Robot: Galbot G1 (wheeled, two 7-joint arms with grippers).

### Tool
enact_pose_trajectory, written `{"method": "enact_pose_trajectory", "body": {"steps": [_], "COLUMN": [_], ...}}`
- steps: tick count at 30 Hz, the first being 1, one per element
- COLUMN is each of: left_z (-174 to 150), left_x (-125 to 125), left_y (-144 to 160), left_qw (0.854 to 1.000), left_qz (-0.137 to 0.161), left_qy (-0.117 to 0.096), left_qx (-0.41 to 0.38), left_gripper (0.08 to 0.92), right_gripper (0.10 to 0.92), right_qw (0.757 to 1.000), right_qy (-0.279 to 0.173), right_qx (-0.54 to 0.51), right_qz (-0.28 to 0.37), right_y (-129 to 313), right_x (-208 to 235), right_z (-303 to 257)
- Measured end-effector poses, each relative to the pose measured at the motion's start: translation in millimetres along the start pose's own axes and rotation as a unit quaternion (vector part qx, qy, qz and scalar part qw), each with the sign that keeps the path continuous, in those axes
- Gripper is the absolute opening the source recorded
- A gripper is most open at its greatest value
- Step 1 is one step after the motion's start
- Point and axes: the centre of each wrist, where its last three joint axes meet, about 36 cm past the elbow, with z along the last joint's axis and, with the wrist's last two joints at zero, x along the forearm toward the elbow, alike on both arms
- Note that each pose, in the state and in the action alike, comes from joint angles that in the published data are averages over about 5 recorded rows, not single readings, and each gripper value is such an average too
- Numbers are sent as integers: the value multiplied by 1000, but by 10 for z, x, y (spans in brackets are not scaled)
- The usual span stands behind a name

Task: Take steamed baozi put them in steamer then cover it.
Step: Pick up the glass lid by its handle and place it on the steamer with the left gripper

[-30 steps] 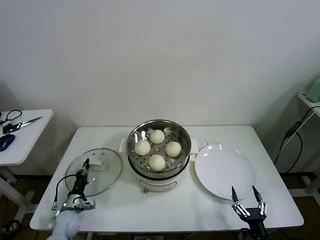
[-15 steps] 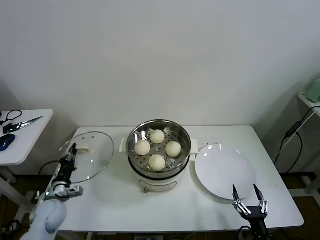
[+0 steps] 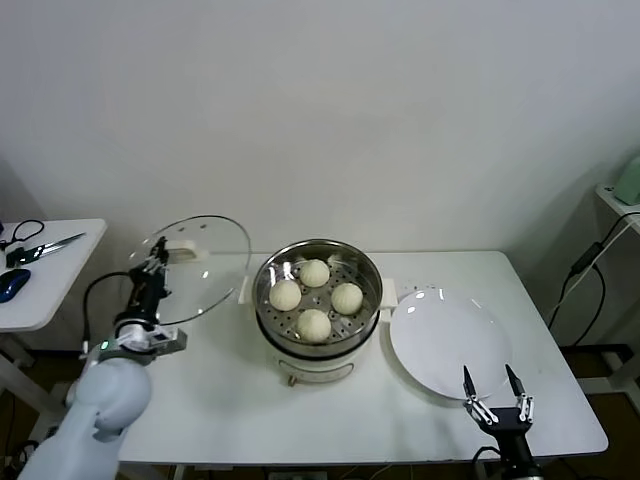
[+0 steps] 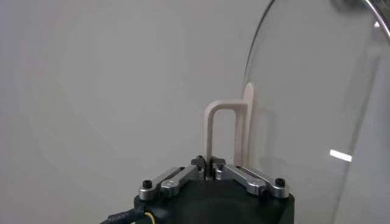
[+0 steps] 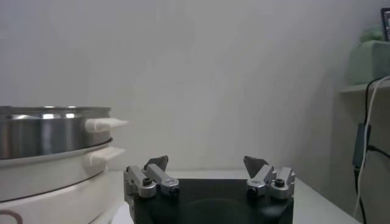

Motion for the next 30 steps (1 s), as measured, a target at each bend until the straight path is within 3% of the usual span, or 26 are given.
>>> {"method": "enact_pose_trajectory", "body": {"steps": [16,30], "left_z": [-1634,-2470], "left_x": [230,356], "left_y": [-194,-478], "left_qw": [999,998], "left_qz": [32,37], "left_qy": [-32,-41], "left_qx": [23,21], "left_gripper": [142,142], "right_gripper": [823,823], "right_qw": [1000,1000], "right_qy": [5,2], "right_qx": [7,5], "right_qz": [-2,2], "right_y": [26,43], "right_x": [-129,-142], "right_z": [33,83]}}
